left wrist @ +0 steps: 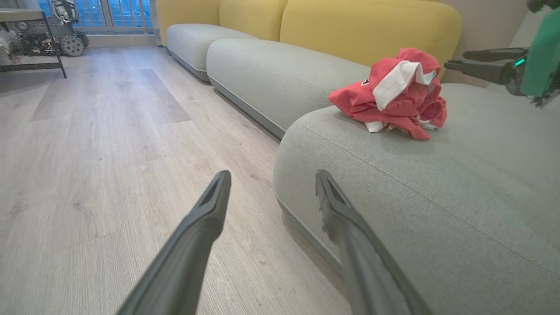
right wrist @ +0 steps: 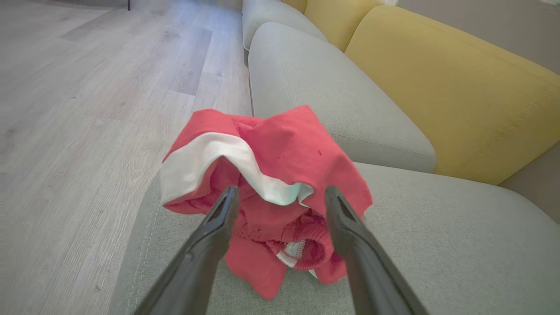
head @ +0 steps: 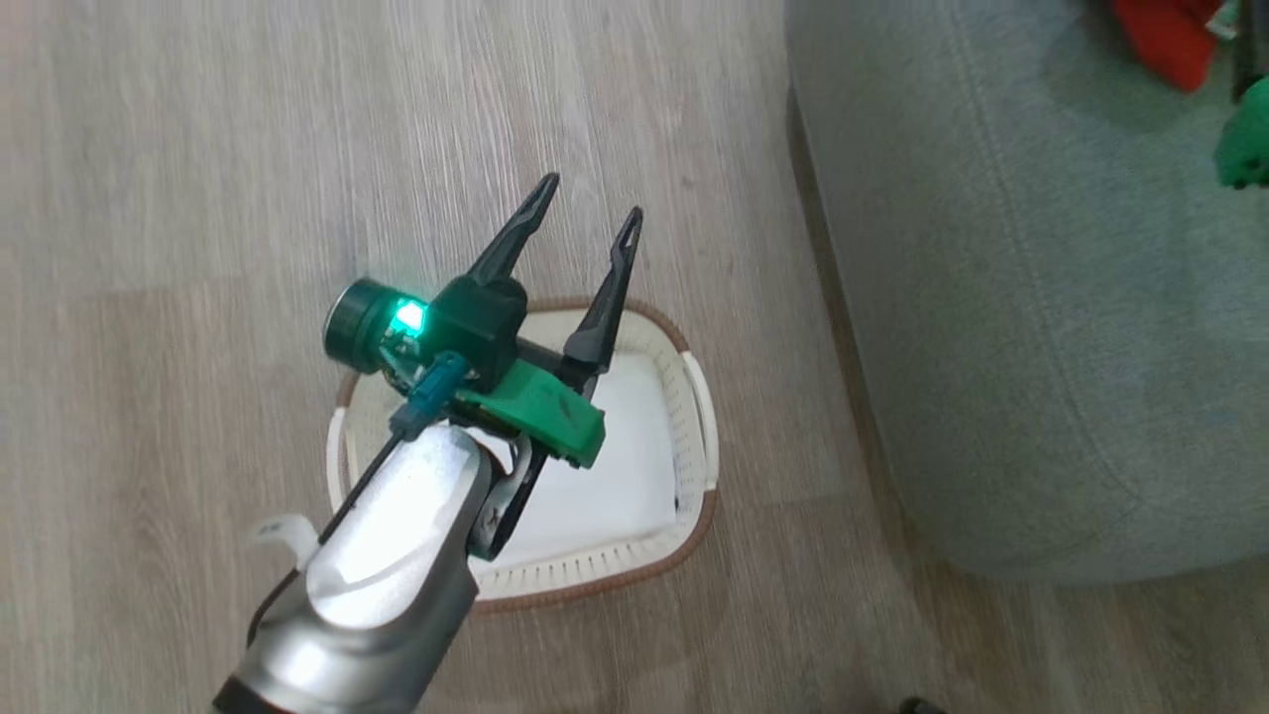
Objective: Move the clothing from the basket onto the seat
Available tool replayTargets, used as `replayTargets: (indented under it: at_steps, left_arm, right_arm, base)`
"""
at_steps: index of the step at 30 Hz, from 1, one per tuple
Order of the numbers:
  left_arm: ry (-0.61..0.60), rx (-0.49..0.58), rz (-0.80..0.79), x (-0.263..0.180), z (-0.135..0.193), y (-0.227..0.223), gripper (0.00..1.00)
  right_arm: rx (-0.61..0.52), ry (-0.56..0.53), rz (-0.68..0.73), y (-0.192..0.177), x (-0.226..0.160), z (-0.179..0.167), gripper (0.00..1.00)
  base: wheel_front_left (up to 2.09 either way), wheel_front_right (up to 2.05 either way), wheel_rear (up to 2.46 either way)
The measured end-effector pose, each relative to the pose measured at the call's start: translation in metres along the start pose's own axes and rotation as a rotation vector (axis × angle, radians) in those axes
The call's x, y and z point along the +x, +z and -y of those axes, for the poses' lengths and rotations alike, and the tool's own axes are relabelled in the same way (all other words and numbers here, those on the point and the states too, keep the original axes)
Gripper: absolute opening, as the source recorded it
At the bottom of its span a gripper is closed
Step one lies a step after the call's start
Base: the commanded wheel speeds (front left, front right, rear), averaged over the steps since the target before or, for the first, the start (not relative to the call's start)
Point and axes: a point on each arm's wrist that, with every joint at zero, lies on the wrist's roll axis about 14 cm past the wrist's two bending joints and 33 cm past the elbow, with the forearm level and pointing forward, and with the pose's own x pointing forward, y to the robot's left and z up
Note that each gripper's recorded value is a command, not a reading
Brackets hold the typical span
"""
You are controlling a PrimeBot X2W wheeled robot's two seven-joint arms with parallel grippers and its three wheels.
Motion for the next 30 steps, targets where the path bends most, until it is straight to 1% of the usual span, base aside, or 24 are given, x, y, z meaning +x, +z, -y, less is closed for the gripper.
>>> replayTargets:
  at_steps: [4,8,9,10,14,16,20,24,27,30]
  left_arm:
    - [0.042,-0.008,0.021,-0.012,-0.002,0.016,1.0]
    - [0.103,-0.027,0.037,-0.031,-0.006,0.028,1.0]
    - [0.103,-0.027,0.037,-0.031,-0.006,0.028,1.0]
    - [0.147,-0.034,0.038,-0.042,-0.011,0.031,1.0]
    - [0.205,-0.021,0.037,-0.066,-0.016,0.035,1.0]
    - [0.222,-0.02,0.039,-0.072,-0.019,0.036,1.0]
    - [0.305,-0.016,0.045,-0.096,-0.034,0.04,1.0]
    - [0.387,-0.016,0.04,-0.123,-0.049,0.039,1.0]
    - [0.459,-0.013,0.035,-0.143,-0.062,0.036,1.0]
    - [0.521,-0.011,0.038,-0.161,-0.074,0.037,1.0]
  right_arm:
    - [-0.01,0.036,0.045,0.017,-0.016,-0.007,1.0]
    - [0.025,0.066,0.108,0.038,-0.031,-0.016,1.0]
    - [0.025,0.066,0.108,0.038,-0.031,-0.016,1.0]
    - [0.026,0.087,0.143,0.049,-0.039,-0.022,1.0]
    - [0.073,0.115,0.217,0.069,-0.055,-0.036,1.0]
    - [0.084,0.127,0.232,0.072,-0.06,-0.043,1.0]
    - [0.156,0.16,0.278,0.079,-0.078,-0.066,1.0]
    - [0.2,0.184,0.306,0.08,-0.096,-0.086,1.0]
    - [0.234,0.2,0.314,0.076,-0.109,-0.102,1.0]
    - [0.264,0.226,0.298,0.066,-0.124,-0.123,1.0]
  base:
    - [0.0,0.0,0.0]
    - [0.0,0.0,0.0]
    - [0.0,0.0,0.0]
    - [0.0,0.0,0.0]
    - [0.0,0.0,0.0]
    - [0.0,0.0,0.0]
    - [0.0,0.0,0.0]
    - [0.0,0.0,0.0]
    - [0.0,0.0,0.0]
    - [0.0,0.0,0.0]
